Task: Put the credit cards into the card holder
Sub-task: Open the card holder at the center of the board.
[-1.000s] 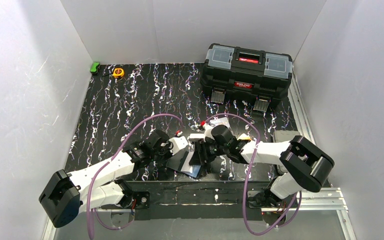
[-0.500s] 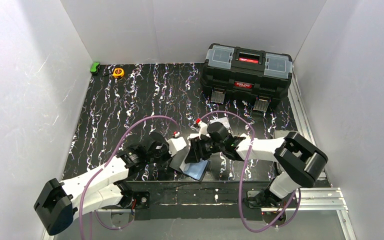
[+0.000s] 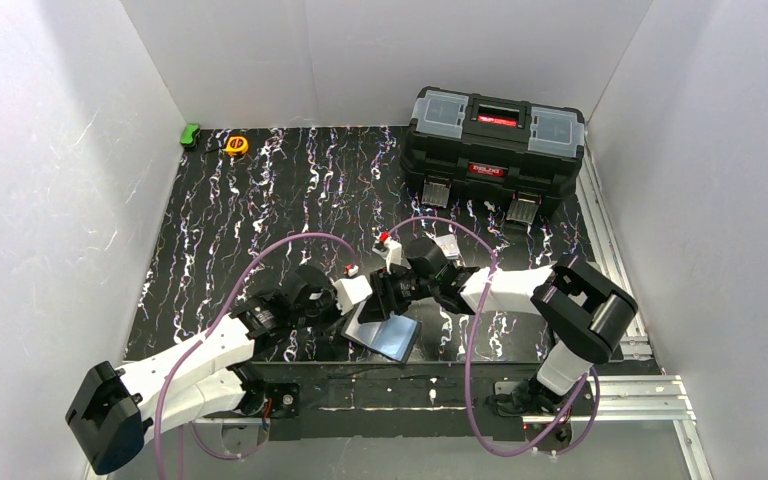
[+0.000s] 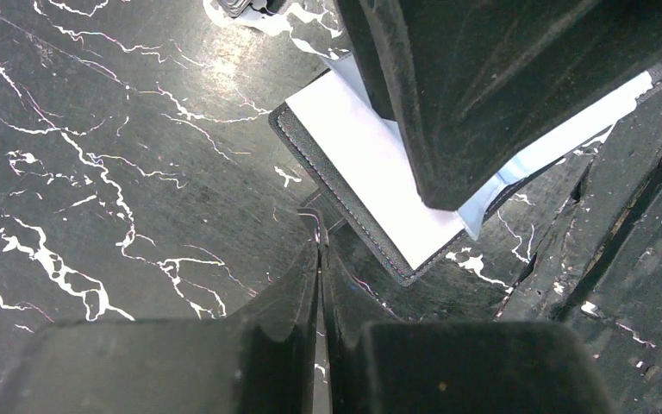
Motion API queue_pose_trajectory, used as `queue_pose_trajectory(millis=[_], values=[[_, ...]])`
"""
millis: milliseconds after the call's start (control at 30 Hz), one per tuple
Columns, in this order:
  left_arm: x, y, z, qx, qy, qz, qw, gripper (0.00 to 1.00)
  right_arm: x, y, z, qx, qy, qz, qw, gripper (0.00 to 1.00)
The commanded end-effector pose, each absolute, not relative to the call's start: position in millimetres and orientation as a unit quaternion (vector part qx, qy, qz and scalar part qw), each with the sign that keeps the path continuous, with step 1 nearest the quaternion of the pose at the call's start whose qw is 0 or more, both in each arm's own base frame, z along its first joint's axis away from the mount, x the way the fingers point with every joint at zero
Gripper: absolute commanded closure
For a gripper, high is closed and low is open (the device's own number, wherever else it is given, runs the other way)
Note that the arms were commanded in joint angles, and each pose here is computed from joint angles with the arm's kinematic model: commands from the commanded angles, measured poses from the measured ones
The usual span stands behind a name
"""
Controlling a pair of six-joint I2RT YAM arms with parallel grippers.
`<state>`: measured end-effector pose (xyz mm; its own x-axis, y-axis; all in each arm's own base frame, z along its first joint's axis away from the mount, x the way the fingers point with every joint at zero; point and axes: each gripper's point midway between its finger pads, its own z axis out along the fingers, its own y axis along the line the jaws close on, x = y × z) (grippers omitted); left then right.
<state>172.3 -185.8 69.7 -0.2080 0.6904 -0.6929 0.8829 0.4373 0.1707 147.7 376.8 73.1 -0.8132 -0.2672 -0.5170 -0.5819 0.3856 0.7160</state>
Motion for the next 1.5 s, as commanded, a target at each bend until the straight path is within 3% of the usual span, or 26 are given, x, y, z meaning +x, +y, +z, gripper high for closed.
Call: queue_pose_trajectory(millis=[0,700,1000,1300,1367,1400,1467], values=[[168,-190,69,0.519,0.761,-0.146,0.362,1.00,147,392,97,-0.279,0.786,0.524,0.175,0.39],[158,-171,87,0.544,0.733,-0.129,0.388,1.00,149,408,77,-0.262,0.795,0.532,0.127,0.35],[139,-194,110,0.585,0.666,-0.201,0.417,1.00,154,407,72,-0.253,0.807,0.520,0.123,0.39],[153,-169,90,0.585,0.694,-0.124,0.401,1.00,156,408,58,-0.249,0.821,0.502,0.107,0.43],[155,-163,90,0.581,0.704,-0.111,0.393,0.55,157,409,54,-0.248,0.824,0.499,0.103,0.44],[155,-158,89,0.575,0.716,-0.100,0.382,0.38,157,409,52,-0.247,0.825,0.497,0.101,0.44],[159,-149,88,0.563,0.732,-0.077,0.376,0.21,157,410,49,-0.249,0.827,0.494,0.096,0.45]])
